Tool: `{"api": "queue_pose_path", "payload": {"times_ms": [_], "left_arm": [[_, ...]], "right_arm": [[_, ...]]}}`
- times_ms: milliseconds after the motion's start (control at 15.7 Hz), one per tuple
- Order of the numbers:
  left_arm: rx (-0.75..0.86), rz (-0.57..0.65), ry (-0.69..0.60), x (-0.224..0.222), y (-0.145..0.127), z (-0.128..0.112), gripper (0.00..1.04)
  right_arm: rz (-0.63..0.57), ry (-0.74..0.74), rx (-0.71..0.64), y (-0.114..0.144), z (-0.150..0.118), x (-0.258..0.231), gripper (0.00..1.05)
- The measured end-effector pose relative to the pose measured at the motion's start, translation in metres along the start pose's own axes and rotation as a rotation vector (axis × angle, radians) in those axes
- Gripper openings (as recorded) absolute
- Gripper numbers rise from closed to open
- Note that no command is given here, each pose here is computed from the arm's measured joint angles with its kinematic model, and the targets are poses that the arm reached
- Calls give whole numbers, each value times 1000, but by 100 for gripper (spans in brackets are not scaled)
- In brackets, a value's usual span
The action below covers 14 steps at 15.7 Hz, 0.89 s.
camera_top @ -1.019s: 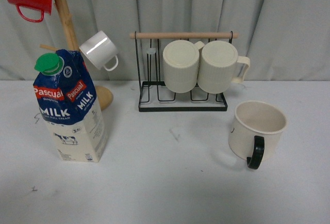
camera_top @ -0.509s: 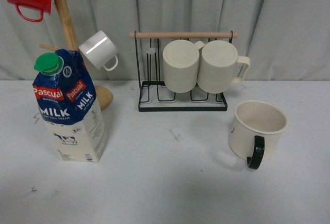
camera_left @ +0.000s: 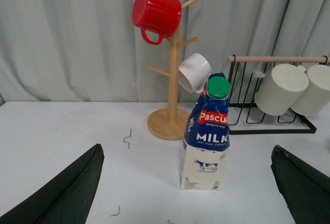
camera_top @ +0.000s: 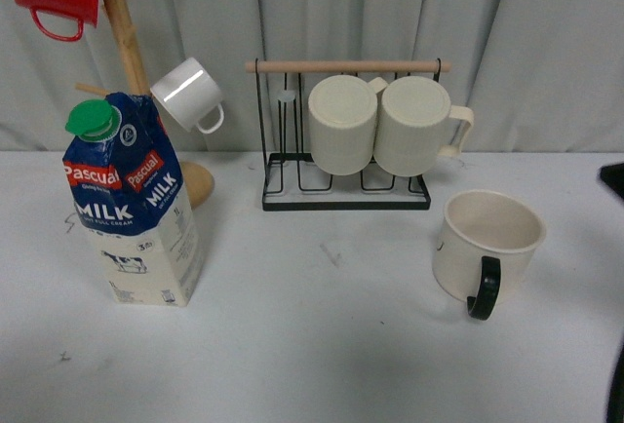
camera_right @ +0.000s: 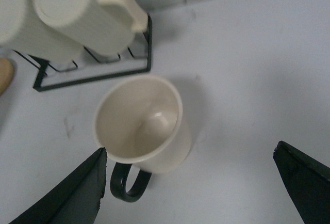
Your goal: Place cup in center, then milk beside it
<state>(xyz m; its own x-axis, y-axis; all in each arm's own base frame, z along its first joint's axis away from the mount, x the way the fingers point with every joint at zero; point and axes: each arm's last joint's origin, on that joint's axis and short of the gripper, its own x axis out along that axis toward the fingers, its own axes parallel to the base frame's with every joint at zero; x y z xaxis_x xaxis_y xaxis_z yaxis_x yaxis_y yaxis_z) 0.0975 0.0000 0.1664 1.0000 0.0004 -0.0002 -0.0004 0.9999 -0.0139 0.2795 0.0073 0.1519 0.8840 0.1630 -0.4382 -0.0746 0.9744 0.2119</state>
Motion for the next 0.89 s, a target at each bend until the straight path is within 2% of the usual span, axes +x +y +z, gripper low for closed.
{"api": "queue_pose_path", "payload": {"times_ms": [127,318,509,764,891], "left_arm": [[0,0,0,0,0,0,98],[0,0,0,0,0,0,98],[0,0,0,0,0,0,98],[0,0,0,0,0,0,98],[0,0,0,0,0,0,98]], "right_arm": [[-61,134,136,7,-10,38,98],[-144,145,229,9,3,69,98],[-186,205,282,14,3,87,98],[-180,226,289,34,7,104,98],[-207,265,285,37,0,113,98]]}}
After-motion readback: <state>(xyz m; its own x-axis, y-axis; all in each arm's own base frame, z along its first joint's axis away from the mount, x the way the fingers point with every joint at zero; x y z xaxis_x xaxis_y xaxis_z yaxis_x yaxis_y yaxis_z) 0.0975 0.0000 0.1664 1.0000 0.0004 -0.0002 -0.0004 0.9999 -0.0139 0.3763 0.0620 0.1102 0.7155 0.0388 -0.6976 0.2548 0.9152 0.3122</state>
